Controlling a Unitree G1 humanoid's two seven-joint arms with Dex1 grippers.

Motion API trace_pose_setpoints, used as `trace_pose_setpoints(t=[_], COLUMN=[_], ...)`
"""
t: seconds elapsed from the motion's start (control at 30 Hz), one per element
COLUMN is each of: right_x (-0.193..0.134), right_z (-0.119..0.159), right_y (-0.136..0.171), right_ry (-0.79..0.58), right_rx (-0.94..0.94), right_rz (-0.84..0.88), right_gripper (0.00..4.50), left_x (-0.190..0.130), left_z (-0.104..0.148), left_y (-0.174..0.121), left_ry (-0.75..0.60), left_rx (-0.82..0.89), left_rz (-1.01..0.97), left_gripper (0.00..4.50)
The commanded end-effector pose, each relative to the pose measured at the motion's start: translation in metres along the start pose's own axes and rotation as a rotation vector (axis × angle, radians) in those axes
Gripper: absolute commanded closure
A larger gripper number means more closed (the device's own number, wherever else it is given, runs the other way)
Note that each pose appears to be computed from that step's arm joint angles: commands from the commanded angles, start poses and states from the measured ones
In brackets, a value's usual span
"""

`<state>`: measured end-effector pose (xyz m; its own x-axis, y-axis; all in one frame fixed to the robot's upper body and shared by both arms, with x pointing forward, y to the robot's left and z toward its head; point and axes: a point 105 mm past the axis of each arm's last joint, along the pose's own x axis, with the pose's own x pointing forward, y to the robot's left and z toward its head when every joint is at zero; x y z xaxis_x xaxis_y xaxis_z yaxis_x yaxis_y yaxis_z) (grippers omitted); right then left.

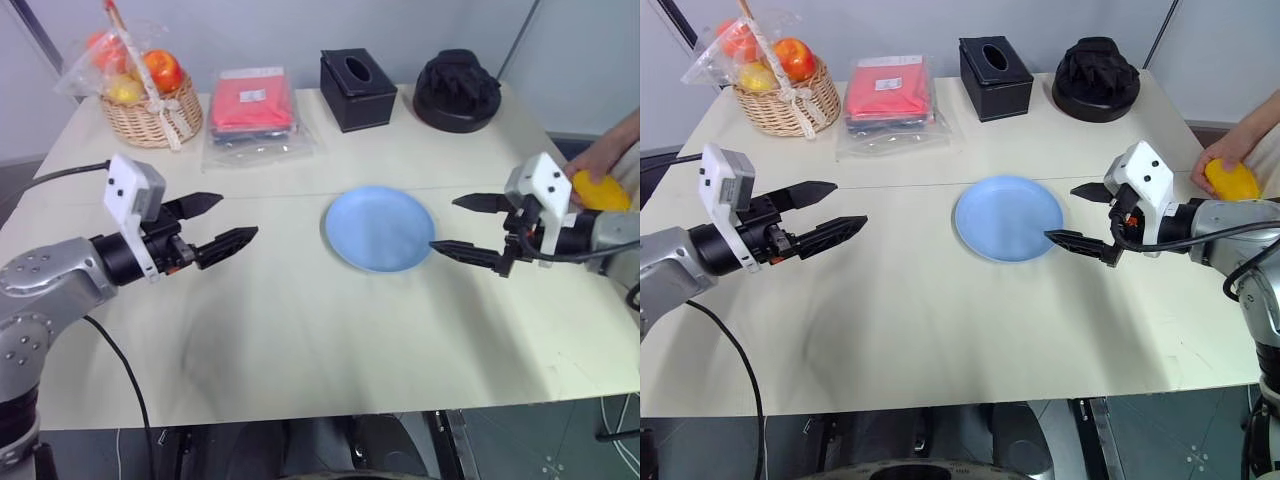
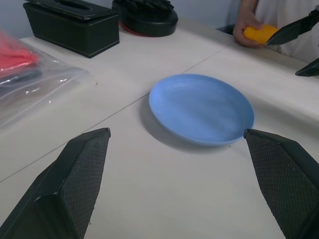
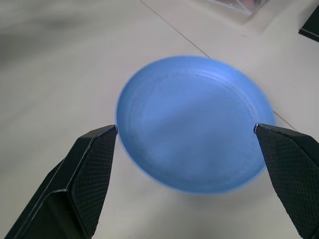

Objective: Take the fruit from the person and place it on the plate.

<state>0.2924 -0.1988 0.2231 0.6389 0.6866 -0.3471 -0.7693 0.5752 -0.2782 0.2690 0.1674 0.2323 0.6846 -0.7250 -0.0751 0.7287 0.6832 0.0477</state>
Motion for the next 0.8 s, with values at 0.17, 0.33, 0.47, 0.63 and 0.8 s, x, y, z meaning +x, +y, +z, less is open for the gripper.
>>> trace_pose_setpoints(t=[0.17,0.33,0.47,0.63,0.8], right_x=[-0.0074,-0.0066,-0.0062,-0.007,-0.0062], right_z=[0.0178,0.0186,0.0195,0.0197,0.0198], right_y=[-0.0071,-0.0082,-0.0087,-0.0089,-0.0086], right_ry=[-0.041,-0.043,-0.044,-0.041,-0.041], right_rx=[-0.06,-0.063,-0.066,-0.068,-0.069], right_rz=[-0.039,-0.037,-0.034,-0.032,-0.031], right_gripper=[0.01,0.01,0.01,0.01,0.01], left_x=[-0.0025,-0.0027,-0.0027,-0.0024,-0.0019], left_z=[0.01,0.0111,0.0104,0.0096,0.0086], left_y=[-0.0012,-0.0016,-0.0025,-0.0037,-0.0045], left_ry=[-0.036,-0.042,-0.042,-0.041,-0.039], left_rx=[0.026,0.022,0.021,0.022,0.022], left_rz=[-0.005,-0.005,-0.005,-0.007,-0.01], left_gripper=[0.0,0.0,0.0,0.0,0.0])
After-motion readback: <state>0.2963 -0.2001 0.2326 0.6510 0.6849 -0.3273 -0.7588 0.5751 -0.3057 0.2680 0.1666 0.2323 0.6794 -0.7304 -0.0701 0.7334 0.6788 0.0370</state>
